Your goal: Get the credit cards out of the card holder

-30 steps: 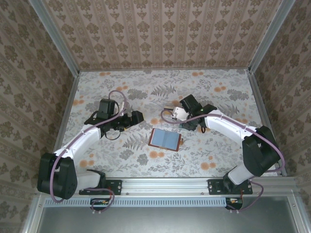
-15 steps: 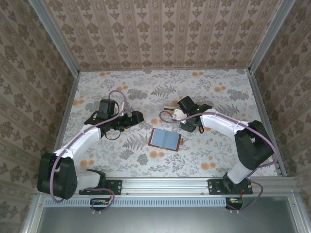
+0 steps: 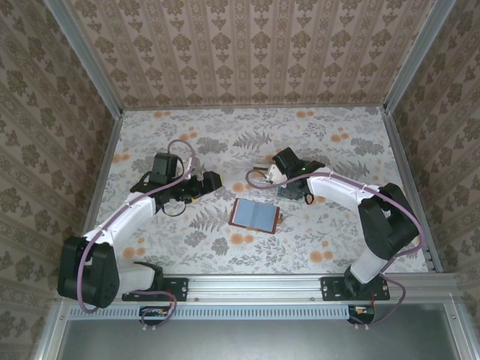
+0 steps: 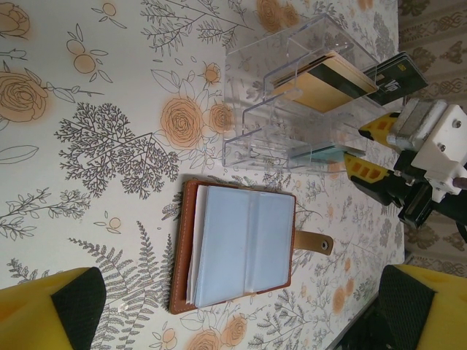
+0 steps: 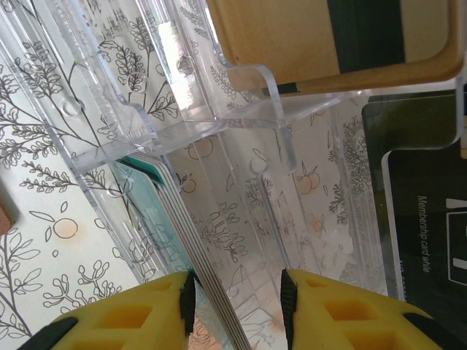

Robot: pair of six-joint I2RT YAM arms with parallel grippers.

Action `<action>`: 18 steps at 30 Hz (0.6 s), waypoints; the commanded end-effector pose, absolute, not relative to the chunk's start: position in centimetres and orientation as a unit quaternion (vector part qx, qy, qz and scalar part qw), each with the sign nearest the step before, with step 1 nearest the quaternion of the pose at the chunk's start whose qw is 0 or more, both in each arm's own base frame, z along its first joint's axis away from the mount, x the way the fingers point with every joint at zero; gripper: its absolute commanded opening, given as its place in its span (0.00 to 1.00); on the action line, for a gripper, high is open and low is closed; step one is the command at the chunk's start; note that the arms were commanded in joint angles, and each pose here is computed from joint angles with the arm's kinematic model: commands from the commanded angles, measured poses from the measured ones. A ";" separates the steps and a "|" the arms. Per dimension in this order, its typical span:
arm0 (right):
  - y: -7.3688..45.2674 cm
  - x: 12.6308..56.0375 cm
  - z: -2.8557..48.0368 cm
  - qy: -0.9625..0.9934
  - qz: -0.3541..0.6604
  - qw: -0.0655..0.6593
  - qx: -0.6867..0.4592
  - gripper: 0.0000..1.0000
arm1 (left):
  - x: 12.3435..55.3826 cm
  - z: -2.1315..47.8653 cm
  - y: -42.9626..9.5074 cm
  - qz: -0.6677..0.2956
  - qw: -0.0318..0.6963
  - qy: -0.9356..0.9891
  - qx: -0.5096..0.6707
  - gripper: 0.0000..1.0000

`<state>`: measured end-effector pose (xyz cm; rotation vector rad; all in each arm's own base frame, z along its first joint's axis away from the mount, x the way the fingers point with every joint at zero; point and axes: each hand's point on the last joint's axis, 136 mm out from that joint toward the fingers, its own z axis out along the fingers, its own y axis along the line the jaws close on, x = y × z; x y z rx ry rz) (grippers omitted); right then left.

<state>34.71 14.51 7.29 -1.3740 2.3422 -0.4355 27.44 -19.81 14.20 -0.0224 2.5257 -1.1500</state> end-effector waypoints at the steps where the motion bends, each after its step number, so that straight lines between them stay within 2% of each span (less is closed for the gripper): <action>1: 14.5 35.4 8.5 0.841 -0.159 0.214 -0.471 0.39 | 27.3 13.9 -19.6 -0.409 0.180 0.895 -0.003 1.00; 11: 15.2 33.3 11.9 0.862 -0.113 0.262 -0.420 0.40 | 27.2 13.3 -19.9 -0.414 0.169 0.894 -0.006 1.00; 18: 17.4 30.6 14.5 0.886 -0.029 0.313 -0.340 0.37 | 26.6 12.3 -21.6 -0.424 0.141 0.894 0.010 0.89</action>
